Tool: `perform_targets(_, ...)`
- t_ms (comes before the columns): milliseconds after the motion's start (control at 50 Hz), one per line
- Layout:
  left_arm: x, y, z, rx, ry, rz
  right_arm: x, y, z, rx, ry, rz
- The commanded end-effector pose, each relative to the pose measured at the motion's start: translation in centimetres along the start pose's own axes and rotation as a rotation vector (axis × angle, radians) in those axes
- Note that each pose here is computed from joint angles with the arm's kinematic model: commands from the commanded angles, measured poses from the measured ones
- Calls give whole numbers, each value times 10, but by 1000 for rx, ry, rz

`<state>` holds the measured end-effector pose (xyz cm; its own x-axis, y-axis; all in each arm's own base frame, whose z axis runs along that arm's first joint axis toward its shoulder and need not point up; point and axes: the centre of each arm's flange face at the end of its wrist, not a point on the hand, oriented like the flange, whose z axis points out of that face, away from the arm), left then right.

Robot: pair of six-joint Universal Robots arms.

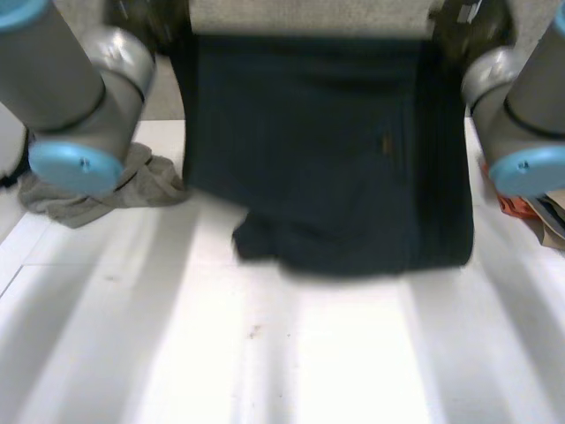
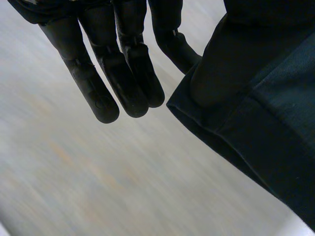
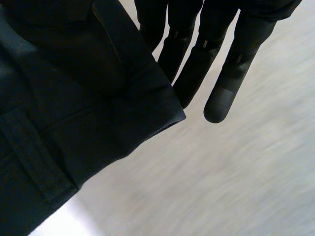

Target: Fold the laundry.

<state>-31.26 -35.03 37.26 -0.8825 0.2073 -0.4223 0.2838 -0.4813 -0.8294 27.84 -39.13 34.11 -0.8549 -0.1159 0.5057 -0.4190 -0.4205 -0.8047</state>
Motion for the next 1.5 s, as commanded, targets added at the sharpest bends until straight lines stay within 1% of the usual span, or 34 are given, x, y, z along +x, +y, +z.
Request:
perform_targets(20, -41, -74, 11, 362, -155, -89, 46, -67, 19, 423, 246, 62)
perform_targets(60, -40, -72, 8, 351, -140, -85, 43, -66, 19, 413, 224, 62)
perform_targets(120, -29, -55, -2, 261, -80, -79, 24, -47, 19, 337, 120, 64)
perform_targets(160, -23, -45, -7, 215, -56, -77, 16, -37, 19, 303, 81, 69)
perform_targets(240, -4, -11, -21, 88, 10, -71, -6, -3, 15, 182, 9, 88)
perform_targets(260, 6, 3, -29, 37, 40, -68, -17, 15, 11, 121, -22, 88)
perform_targets(320, 22, 26, -43, -43, 90, -61, -35, 42, 2, 24, -68, 80)
perform_targets(340, 34, 43, -53, -102, 126, -53, -46, 62, -7, -42, -101, 69)
perform_targets(380, 47, 62, -65, -162, 164, -43, -59, 81, -16, -102, -141, 59)
perform_targets(400, 60, 80, -78, -223, 204, -27, -72, 98, -27, -154, -182, 47)
perform_targets(460, 76, 103, -99, -311, 262, -1, -92, 119, -45, -227, -247, 25)
perform_targets(480, 86, 118, -118, -381, 310, 25, -102, 129, -57, -264, -281, 2)
perform_targets(500, 89, 120, -124, -399, 326, 32, -108, 137, -67, -300, -313, -25)
perform_targets(580, 90, 117, -151, -478, 378, 47, -109, 139, -90, -386, -389, -57)
perform_targets(660, 82, 98, -180, -557, 441, 59, -97, 120, -113, -458, -471, -67)
perform_targets(680, 77, 88, -193, -587, 473, 72, -90, 109, -125, -491, -513, -76)
perform_targets(740, 69, 75, -217, -649, 536, 107, -78, 93, -145, -543, -581, -98)
perform_targets(760, 64, 68, -235, -693, 590, 138, -70, 85, -160, -582, -634, -124)
perform_targets(820, 58, 60, -264, -774, 684, 192, -59, 74, -186, -644, -728, -184)
perform_targets(840, 55, 55, -283, -828, 751, 225, -51, 69, -204, -688, -801, -231)
perform_targets(880, 53, 52, -302, -878, 821, 256, -44, 65, -222, -728, -872, -276)
perform_targets(900, 52, 50, -310, -903, 854, 272, -41, 63, -230, -742, -907, -297)
perform_targets(920, 51, 48, -324, -938, 917, 307, -37, 62, -241, -754, -964, -337)
perform_targets(960, 49, 46, -333, -959, 968, 340, -34, 61, -245, -717, -986, -366)
perform_targets(1000, 50, 45, -331, -933, 980, 370, -36, 62, -244, -663, -993, -374)
perform_targets(1080, 57, 52, -307, -871, 919, 365, -46, 73, -236, -649, -947, -315)
perform_targets(1140, 65, 57, -285, -826, 867, 333, -56, 82, -237, -689, -923, -257)
perform_targets(1220, 70, 57, -265, -792, 808, 296, -64, 87, -242, -719, -900, -222)
perform_targets(1280, 72, 55, -252, -763, 769, 273, -66, 87, -245, -710, -891, -213)
perform_targets(1400, 76, 47, -197, -585, 608, 194, -64, 84, -244, -653, -843, -217)
perform_targets(1500, 91, 58, -151, -452, 572, 143, -62, 81, -243, -627, -813, -212)
